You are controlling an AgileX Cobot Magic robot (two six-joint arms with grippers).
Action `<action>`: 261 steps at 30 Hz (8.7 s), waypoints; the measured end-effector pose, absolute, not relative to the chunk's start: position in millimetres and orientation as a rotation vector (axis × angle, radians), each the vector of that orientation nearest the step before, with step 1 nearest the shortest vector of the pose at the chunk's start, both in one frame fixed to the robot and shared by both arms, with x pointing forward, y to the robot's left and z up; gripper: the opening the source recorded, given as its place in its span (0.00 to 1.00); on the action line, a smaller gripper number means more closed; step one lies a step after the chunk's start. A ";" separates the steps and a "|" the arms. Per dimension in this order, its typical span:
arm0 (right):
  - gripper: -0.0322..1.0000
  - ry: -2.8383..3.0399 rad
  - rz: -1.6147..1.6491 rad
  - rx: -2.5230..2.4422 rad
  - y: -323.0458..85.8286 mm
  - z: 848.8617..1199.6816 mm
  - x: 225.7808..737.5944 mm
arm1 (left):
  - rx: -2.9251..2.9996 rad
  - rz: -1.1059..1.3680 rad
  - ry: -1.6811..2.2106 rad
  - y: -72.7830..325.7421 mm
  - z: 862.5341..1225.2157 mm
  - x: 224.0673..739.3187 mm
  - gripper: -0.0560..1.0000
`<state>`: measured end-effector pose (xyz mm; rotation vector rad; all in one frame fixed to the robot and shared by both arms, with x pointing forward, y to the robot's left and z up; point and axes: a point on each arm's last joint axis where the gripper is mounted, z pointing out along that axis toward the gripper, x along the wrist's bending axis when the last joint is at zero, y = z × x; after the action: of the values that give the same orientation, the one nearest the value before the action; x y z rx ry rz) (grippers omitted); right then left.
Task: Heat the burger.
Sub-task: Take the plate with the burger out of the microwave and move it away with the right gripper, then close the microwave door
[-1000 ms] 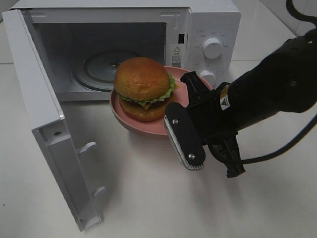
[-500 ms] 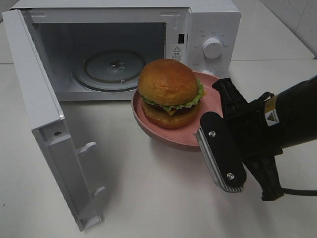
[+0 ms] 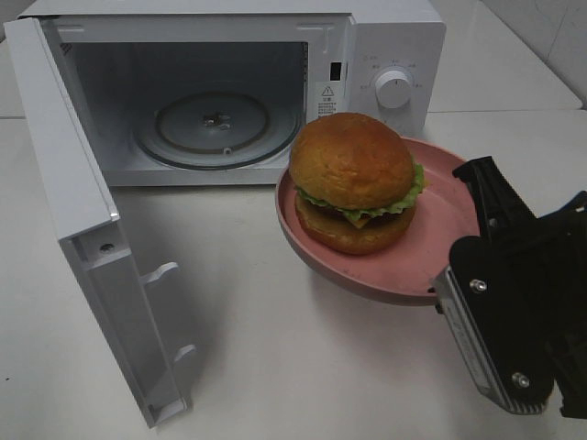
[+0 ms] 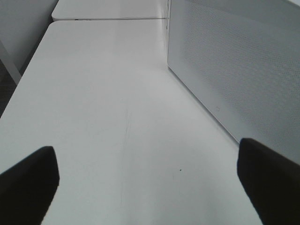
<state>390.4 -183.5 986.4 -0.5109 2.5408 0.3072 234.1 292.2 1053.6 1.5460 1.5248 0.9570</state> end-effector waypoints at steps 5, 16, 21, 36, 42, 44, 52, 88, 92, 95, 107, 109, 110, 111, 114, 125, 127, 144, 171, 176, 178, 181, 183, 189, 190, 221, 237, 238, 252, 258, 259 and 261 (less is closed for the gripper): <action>0.09 2.580 0.253 -0.458 -202.6 989.4 371.6 | 1.546 0.957 1.525 292.2 1053.6 234.1 0.97; 0.09 2.565 0.195 -0.243 -226.0 1000.6 356.1 | 1.546 0.957 1.525 292.2 1053.6 234.1 0.97; 0.09 2.562 0.136 -0.111 -236.8 1001.9 352.6 | 1.546 0.957 1.525 292.2 1053.6 234.1 0.97; 0.09 2.458 0.015 0.378 -256.0 1005.3 357.7 | 1.546 0.957 1.525 292.2 1053.6 234.1 0.97; 0.09 2.471 -0.047 0.480 -261.8 1003.7 354.4 | 1.546 0.957 1.525 292.2 1053.6 234.1 0.97; 0.09 2.469 -0.072 0.519 -264.1 1003.4 353.4 | 1.546 0.957 1.525 292.2 1053.6 234.1 0.97; 0.09 2.428 -0.149 0.644 -271.8 1004.3 351.5 | 1.546 0.957 1.525 292.2 1053.6 234.1 0.97; 0.10 2.188 -0.426 1.289 -279.7 991.5 352.3 | 1.546 0.957 1.525 292.2 1053.6 234.1 0.97; 0.11 2.154 -0.428 1.340 -274.4 992.2 359.1 | 1.546 0.957 1.525 292.2 1053.6 234.1 0.97; 0.11 2.115 -0.421 1.393 -266.7 994.4 369.0 | 1.546 0.957 1.525 292.2 1053.6 234.1 0.97; 0.11 2.006 -0.443 1.525 -253.0 984.2 386.7 | 1.546 0.957 1.525 292.2 1053.6 234.1 0.97; 0.11 1.995 -0.454 1.539 -251.6 981.0 388.3 | 1.546 0.957 1.525 292.2 1053.6 234.1 0.97; 0.11 1.992 -0.457 1.544 -250.6 979.2 389.5 | 1.546 0.957 1.525 292.2 1053.6 234.1 0.97; 0.11 1.989 -0.459 1.553 -248.5 975.3 391.8 | 1.546 0.957 1.525 292.2 1053.6 234.1 0.97; 0.11 1.995 -0.447 1.559 -245.3 970.2 394.9 | 1.546 0.957 1.525 292.2 1053.6 234.1 0.97; 0.12 1.986 -0.429 1.588 -236.5 952.7 404.6 | 1.546 0.957 1.525 292.2 1053.6 234.1 0.97; 0.12 1.990 -0.426 1.588 -233.7 946.1 407.9 | 1.546 0.957 1.525 292.2 1053.6 234.1 0.97; 0.13 1.997 -0.472 1.584 -222.8 907.4 421.6 | 1.546 0.957 1.525 292.2 1053.6 234.1 0.97; 0.19 2.009 -0.517 1.515 -227.1 868.8 438.5 | 1.546 0.957 1.525 292.2 1053.6 234.1 0.97; 0.31 2.019 -0.510 1.495 -227.0 868.3 439.7 | 1.546 0.957 1.525 292.2 1053.6 234.1 0.97; 0.43 2.019 -0.513 1.496 -227.1 868.5 439.5 | 1.546 0.957 1.525 292.2 1053.6 234.1 0.97; 0.46 2.017 -0.509 1.499 -227.1 870.0 439.4 | 1.546 0.957 1.525 292.2 1053.6 234.1 0.97; 0.55 2.037 -0.459 1.510 -223.4 882.0 441.6 | 1.546 0.957 1.525 292.2 1053.6 234.1 0.97; 0.57 2.124 -0.343 1.508 -213.7 911.3 445.5 | 1.546 0.957 1.525 292.2 1053.6 234.1 0.97; 0.57 2.124 -0.343 1.508 -213.7 911.3 445.5 | 1.546 0.957 1.525 292.2 1053.6 234.1 0.97; 0.80 2.403 0.271 1.416 -219.9 1025.6 386.1 | 1.546 0.957 1.525 292.2 1053.6 234.1 0.97; 0.77 2.376 0.446 1.456 -245.5 1057.0 339.9 | 1.546 0.957 1.525 292.2 1053.6 234.1 0.97; 0.77 2.362 0.475 1.453 -249.8 1059.4 333.7 | 1.546 0.957 1.525 292.2 1053.6 234.1 0.97; 0.77 2.257 0.652 1.442 -280.4 1041.2 291.1 | 1.546 0.957 1.525 292.2 1053.6 234.1 0.97; 0.77 2.116 0.708 1.519 -291.1 1045.0 283.1 | 1.546 0.957 1.525 292.2 1053.6 234.1 0.97; 0.77 2.045 0.730 1.552 -295.7 1046.6 278.4 | 1.546 0.957 1.525 292.2 1053.6 234.1 0.97; 0.77 1.975 0.750 1.583 -299.6 1047.8 273.5 | 1.546 0.957 1.525 292.2 1053.6 234.1 0.97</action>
<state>273.5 -299.6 1047.8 1.5829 1.9753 0.7500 234.1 292.2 1053.6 1.5460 1.5248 0.9570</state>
